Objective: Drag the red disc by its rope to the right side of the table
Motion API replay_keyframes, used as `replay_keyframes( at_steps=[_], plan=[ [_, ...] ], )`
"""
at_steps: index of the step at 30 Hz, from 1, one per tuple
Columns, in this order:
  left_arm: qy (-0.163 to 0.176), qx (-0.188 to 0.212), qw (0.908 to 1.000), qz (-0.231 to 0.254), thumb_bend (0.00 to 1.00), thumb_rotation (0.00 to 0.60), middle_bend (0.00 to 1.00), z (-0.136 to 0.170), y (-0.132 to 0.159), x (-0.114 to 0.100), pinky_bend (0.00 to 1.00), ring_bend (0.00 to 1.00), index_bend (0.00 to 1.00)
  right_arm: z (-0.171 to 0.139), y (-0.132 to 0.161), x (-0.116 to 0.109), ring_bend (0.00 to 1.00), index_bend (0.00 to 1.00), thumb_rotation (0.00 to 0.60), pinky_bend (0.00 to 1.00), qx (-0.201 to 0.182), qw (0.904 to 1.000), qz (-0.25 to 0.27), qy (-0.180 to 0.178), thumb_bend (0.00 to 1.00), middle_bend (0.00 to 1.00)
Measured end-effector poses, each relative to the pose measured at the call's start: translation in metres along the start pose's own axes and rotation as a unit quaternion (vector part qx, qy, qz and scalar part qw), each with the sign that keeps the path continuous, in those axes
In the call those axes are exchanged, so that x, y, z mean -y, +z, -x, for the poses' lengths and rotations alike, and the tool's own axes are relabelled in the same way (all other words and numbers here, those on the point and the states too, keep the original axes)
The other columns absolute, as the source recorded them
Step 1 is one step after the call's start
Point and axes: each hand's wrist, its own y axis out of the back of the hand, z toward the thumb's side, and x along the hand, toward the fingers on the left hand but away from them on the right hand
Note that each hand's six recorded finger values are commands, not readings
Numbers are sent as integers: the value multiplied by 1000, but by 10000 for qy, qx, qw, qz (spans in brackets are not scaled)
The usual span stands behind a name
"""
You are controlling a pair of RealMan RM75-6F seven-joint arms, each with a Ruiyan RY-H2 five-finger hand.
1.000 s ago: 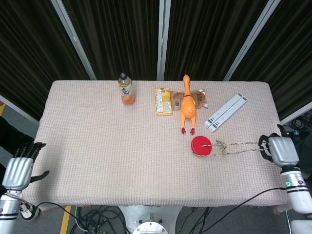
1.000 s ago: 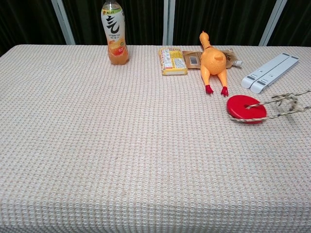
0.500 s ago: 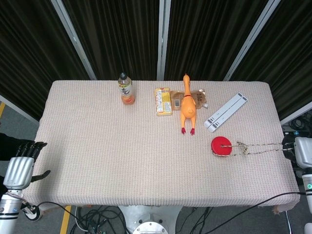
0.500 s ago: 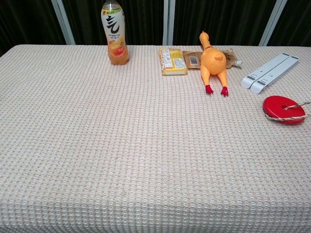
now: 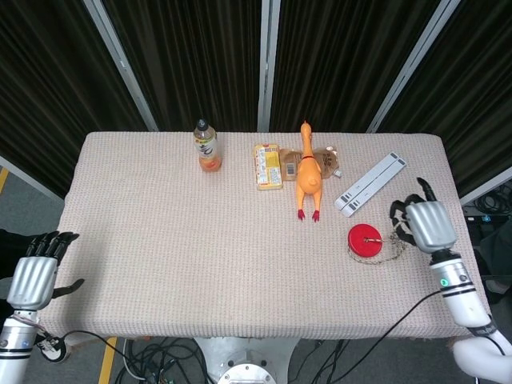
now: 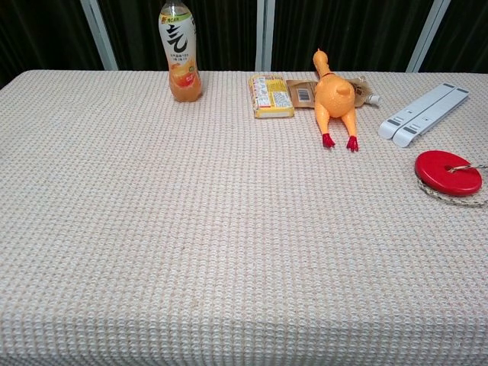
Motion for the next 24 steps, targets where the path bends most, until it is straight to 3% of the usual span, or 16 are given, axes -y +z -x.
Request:
replay_keyframes(
  at_steps=[2,3,5,6,8,11,14,20,24],
  plan=[
    [-11,-18,10000,1,21,600,172,1,-2,0,146,116,192,12,22,-2,368,941,600,0,-225,9997,-33,-44,520,929],
    [-14,-22,10000,3,21,600,172,1,-2,1,146,116,192,18,34,-1,306,809,600,0,-343,9994,-63,-10,444,830],
    [-11,-29,10000,4,21,600,173,1,-4,0,146,116,193,23,46,4,118,402,600,0,-444,9988,-80,166,264,473],
    [-7,-34,10000,11,21,600,173,1,-4,0,146,116,193,24,51,9,38,186,600,0,-478,9982,-74,348,155,245],
    [14,-44,10000,28,21,600,173,2,-6,0,146,116,193,25,57,17,0,2,600,0,-486,9967,-85,646,24,21],
    [52,-51,10000,47,21,600,173,1,-7,-1,146,116,192,24,61,28,0,0,600,0,-409,9940,-142,1006,0,0],
    [65,-33,10000,53,21,600,173,1,-8,0,146,117,192,21,60,31,0,0,600,0,-359,9941,-153,1014,0,0],
    [74,-8,10000,57,21,600,173,1,-6,0,146,116,192,5,63,16,0,0,600,0,-610,9972,307,315,1,0],
    [116,6,9999,73,21,600,173,0,-3,-3,146,116,192,-25,51,5,0,0,600,0,-666,9965,475,-197,32,0]
  ],
)
